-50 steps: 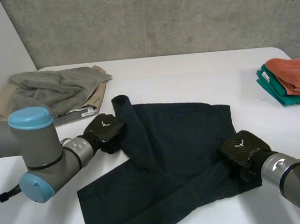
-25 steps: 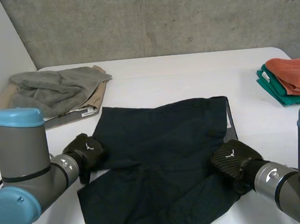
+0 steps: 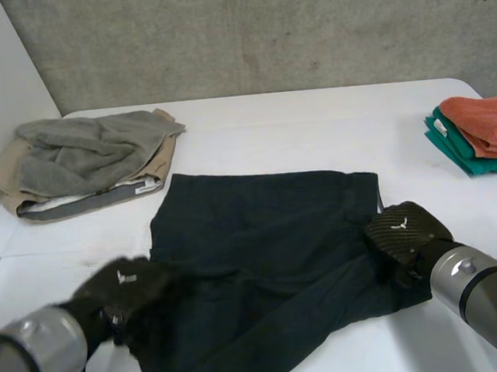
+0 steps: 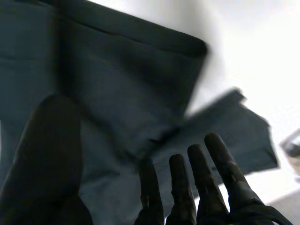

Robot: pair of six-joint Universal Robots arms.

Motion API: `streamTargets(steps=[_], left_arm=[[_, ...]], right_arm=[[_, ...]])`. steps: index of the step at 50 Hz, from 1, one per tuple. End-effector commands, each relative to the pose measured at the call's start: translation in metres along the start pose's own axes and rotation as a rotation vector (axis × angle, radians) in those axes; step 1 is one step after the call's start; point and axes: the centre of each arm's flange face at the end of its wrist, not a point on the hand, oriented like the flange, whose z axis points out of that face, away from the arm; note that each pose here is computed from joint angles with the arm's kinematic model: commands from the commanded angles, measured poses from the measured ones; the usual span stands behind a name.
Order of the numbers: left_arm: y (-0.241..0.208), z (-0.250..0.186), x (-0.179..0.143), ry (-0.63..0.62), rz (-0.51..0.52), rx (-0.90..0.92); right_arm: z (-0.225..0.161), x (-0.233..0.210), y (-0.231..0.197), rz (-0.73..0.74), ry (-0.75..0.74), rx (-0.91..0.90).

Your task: Fold the laundry.

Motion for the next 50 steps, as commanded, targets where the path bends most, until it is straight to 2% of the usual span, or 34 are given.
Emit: streamTargets(steps=[1, 7, 20, 24, 27, 30, 32, 39, 42, 46, 50], left_arm=[[0.02, -0.009, 0.01, 0.073, -0.069, -0.089], [0.035, -0.006, 0.017, 0.126, -0.101, -0.167], [0.048, 0.006, 0.029, 0.19, -0.081, -0.262], [0.041, -0.002, 0.032, 0.196, -0.057, -0.249], [0.035, -0.017, 0.036, 0.213, -0.015, -0.27], [0.03, -0.025, 0.036, 0.221, 0.031, -0.283], [0.021, -0.023, 0.032, 0.209, 0.09, -0.252], [-0.02, 0.027, -0.002, 0.086, 0.24, -0.04], [-0.038, 0.05, -0.014, 0.023, 0.266, 0.055], [-0.073, 0.091, -0.04, -0.121, 0.295, 0.236], [-0.105, 0.143, -0.067, -0.247, 0.319, 0.429]], right_arm=[[-0.001, -0.003, 0.0, -0.005, -0.006, 0.003], [-0.001, -0.002, -0.001, -0.005, 0.003, 0.01], [-0.008, 0.005, -0.004, -0.001, 0.022, 0.013], [-0.021, -0.006, 0.002, -0.057, -0.063, -0.051], [-0.043, -0.023, 0.023, -0.203, -0.235, -0.211], [-0.049, -0.022, 0.029, -0.333, -0.317, -0.267], [-0.042, -0.017, 0.023, -0.337, -0.282, -0.227], [0.001, 0.012, -0.022, -0.123, -0.061, -0.02], [0.02, 0.02, -0.038, -0.078, 0.0, 0.071], [0.048, 0.028, -0.05, -0.081, 0.082, 0.164], [0.081, 0.037, -0.057, -0.079, 0.189, 0.236]])
